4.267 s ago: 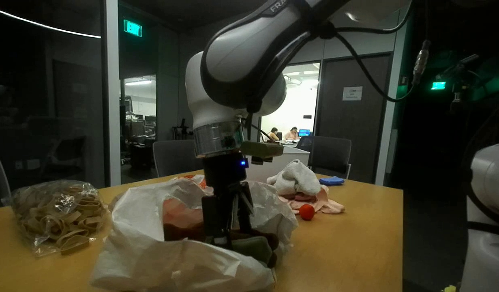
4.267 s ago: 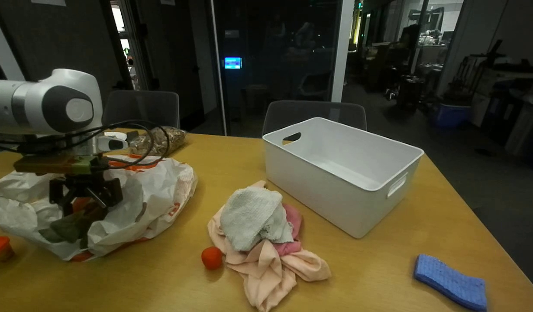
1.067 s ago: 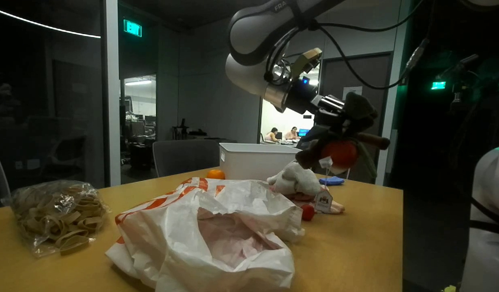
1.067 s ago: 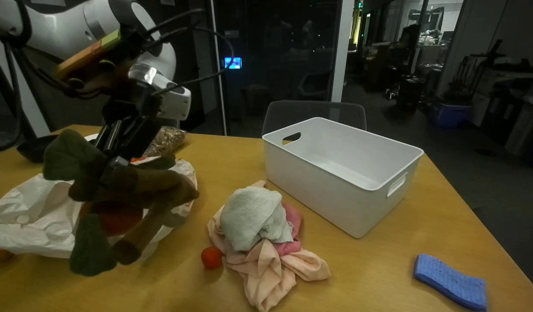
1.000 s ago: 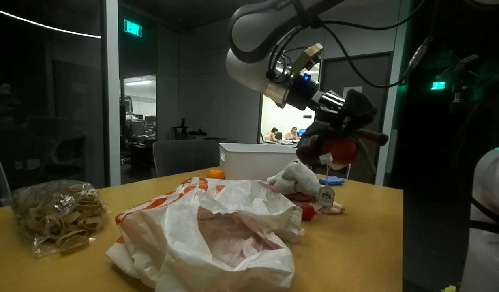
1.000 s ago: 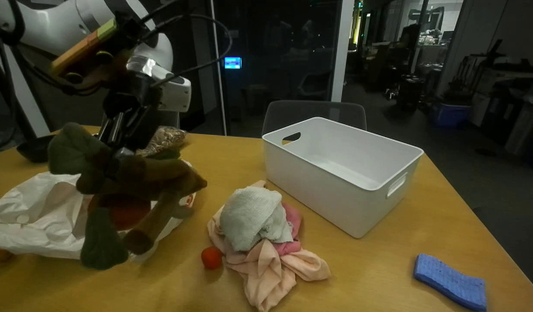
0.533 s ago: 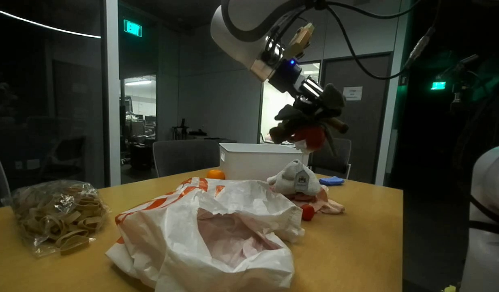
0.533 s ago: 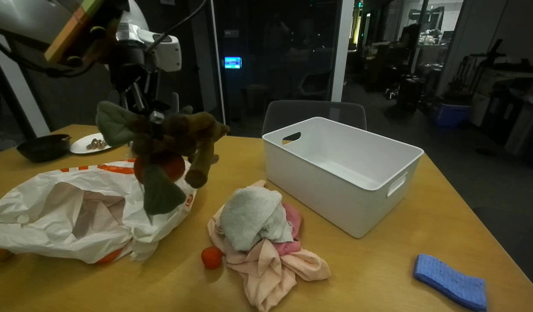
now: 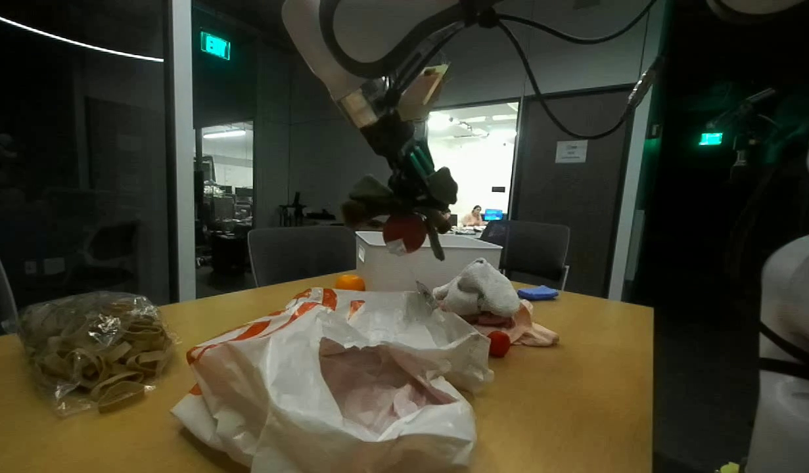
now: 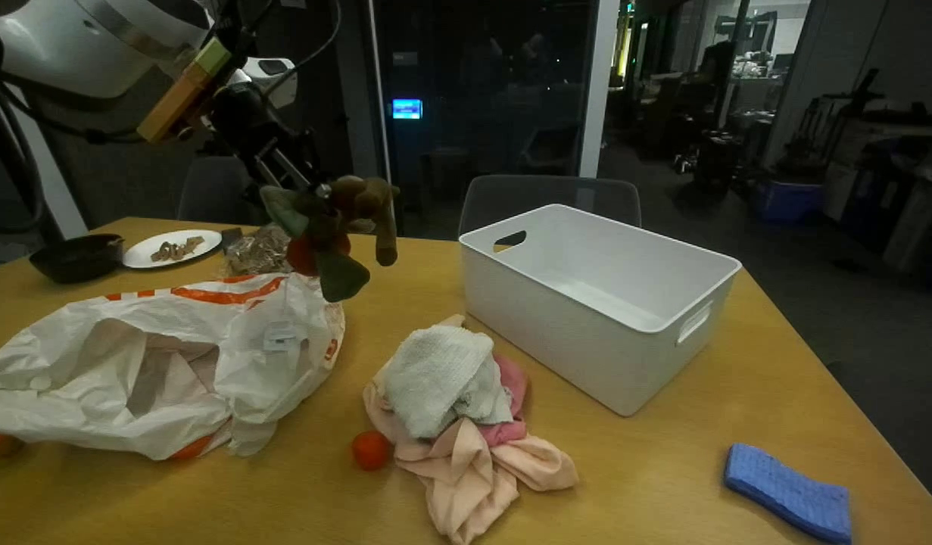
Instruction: Empty the plastic
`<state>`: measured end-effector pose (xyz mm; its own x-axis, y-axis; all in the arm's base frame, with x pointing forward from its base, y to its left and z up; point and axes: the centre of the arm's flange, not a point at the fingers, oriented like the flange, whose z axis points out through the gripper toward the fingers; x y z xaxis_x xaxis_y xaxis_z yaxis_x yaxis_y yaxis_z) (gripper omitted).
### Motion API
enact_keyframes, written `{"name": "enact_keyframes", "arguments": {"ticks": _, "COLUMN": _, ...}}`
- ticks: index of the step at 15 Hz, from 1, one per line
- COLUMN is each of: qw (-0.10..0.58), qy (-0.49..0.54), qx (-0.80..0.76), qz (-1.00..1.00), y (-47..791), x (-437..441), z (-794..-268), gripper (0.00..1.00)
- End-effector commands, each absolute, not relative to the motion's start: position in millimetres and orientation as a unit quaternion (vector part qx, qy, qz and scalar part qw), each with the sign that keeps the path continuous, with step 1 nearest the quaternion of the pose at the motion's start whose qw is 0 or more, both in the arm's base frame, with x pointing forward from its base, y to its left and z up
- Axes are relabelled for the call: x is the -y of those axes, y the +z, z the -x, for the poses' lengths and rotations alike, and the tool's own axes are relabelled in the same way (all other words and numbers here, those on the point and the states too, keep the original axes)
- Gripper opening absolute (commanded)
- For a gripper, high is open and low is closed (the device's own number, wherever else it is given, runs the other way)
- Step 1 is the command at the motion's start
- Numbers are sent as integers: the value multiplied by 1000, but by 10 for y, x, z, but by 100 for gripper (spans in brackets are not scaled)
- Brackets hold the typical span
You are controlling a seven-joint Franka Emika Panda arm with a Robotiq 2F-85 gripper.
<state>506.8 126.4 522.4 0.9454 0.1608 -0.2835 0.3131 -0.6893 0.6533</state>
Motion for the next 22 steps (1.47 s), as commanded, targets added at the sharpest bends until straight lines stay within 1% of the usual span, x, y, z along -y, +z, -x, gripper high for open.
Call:
{"name": "enact_keyframes", "arguments": {"ticks": 1, "qw": 378, "qy": -32, "qx": -201, "qz": -903, "y": 5346, "x": -1530, "z": -5553, "gripper": 13}}
{"name": "enact_keyframes", "arguments": {"ticks": 4, "qw": 390, "qy": -5, "qx": -244, "qz": -888, "y": 5305, "x": -1600, "z": -5865, "gripper": 13}}
{"name": "enact_keyframes", "arguments": {"ticks": 9, "qw": 388, "qy": -18, "qx": -293, "qz": -874, "y": 5069, "x": -1632, "z": -6300, "gripper": 13}}
{"name": "enact_keyframes", "arguments": {"ticks": 13, "qw": 377, "qy": -26, "qx": -313, "qz": -872, "y": 4947, "x": -1725, "z": -6532, "gripper": 13}}
{"name": "enact_keyframes", "arguments": {"ticks": 14, "qw": 370, "qy": -28, "qx": -315, "qz": -873, "y": 4929, "x": -1742, "z": -6572, "gripper": 47}}
{"name": "enact_keyframes", "arguments": {"ticks": 15, "qw": 365, "qy": -27, "qx": -318, "qz": -874, "y": 4906, "x": -1754, "z": -6597, "gripper": 48}}
{"name": "enact_keyframes", "arguments": {"ticks": 18, "qw": 357, "qy": -28, "qx": -328, "qz": -874, "y": 4879, "x": -1763, "z": -6617, "gripper": 69}}
{"name": "enact_keyframes", "arguments": {"ticks": 19, "qw": 354, "qy": -26, "qx": -326, "qz": -876, "y": 4903, "x": -1734, "z": -6557, "gripper": 77}}
{"name": "enact_keyframes", "arguments": {"ticks": 20, "qw": 353, "qy": -23, "qx": -321, "qz": -879, "y": 4932, "x": -1722, "z": -6515, "gripper": 84}}
{"name": "enact_keyframes", "arguments": {"ticks": 21, "qw": 347, "qy": -24, "qx": -308, "qz": -885, "y": 4996, "x": -1691, "z": -6381, "gripper": 93}}
{"name": "enact_keyframes", "arguments": {"ticks": 22, "qw": 339, "qy": -32, "qx": -300, "qz": -891, "y": 5039, "x": -1669, "z": -6303, "gripper": 99}}
